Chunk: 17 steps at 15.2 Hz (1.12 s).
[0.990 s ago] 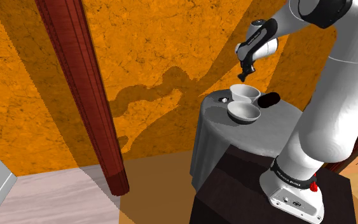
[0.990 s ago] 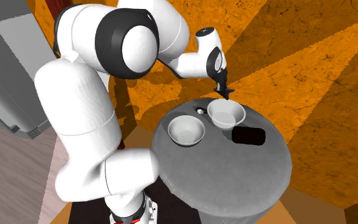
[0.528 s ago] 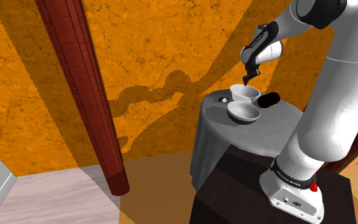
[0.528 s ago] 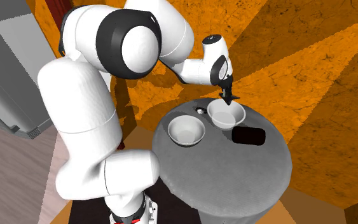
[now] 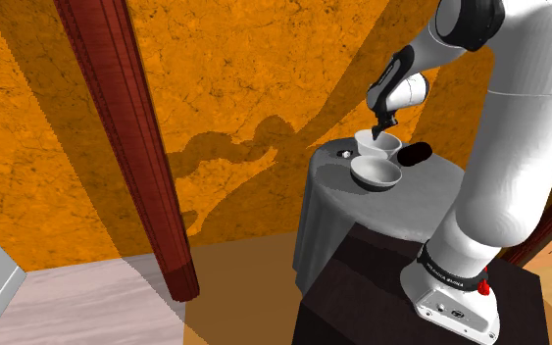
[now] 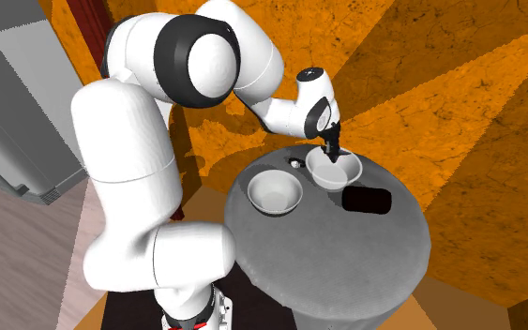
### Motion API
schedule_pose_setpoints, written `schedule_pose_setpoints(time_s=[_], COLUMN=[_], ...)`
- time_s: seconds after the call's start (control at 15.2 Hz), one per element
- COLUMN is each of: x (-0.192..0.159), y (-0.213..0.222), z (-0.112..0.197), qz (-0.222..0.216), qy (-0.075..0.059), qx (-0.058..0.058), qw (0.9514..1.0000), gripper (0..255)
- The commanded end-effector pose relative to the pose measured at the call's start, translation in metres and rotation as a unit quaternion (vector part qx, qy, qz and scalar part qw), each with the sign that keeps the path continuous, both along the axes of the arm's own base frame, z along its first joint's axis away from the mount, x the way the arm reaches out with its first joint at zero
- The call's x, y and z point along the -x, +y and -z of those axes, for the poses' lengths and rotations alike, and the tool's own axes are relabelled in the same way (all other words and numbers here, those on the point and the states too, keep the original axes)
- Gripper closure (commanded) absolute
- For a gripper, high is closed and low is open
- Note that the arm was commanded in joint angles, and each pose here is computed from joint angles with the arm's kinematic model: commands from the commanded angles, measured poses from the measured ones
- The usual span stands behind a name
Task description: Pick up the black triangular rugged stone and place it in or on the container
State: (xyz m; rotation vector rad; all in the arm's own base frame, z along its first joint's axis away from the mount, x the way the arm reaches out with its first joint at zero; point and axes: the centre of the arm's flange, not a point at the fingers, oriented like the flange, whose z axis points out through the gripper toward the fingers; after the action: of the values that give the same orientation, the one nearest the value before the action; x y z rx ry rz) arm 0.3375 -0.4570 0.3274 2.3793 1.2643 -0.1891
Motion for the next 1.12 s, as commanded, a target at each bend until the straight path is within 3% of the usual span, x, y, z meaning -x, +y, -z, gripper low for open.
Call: schedule_pose_setpoints(time_s=[0.0, 0.13, 0.66, 0.73, 1.06], x=[0.001, 0.001, 0.001, 0.001, 0.001], y=[0.0, 0.0, 0.0, 0.0, 0.0], z=[0.012, 0.026, 0.026, 0.026, 0.026], qz=[0.0, 0.0, 0.0, 0.0, 0.0], qy=[0.0, 0.0, 0.0, 0.0, 0.0], qx=[0.0, 0.0, 0.0, 0.0, 0.0], qw=[1.0, 1.0, 1.0, 1.0, 1.0], gripper=[255, 255, 255, 0, 0])
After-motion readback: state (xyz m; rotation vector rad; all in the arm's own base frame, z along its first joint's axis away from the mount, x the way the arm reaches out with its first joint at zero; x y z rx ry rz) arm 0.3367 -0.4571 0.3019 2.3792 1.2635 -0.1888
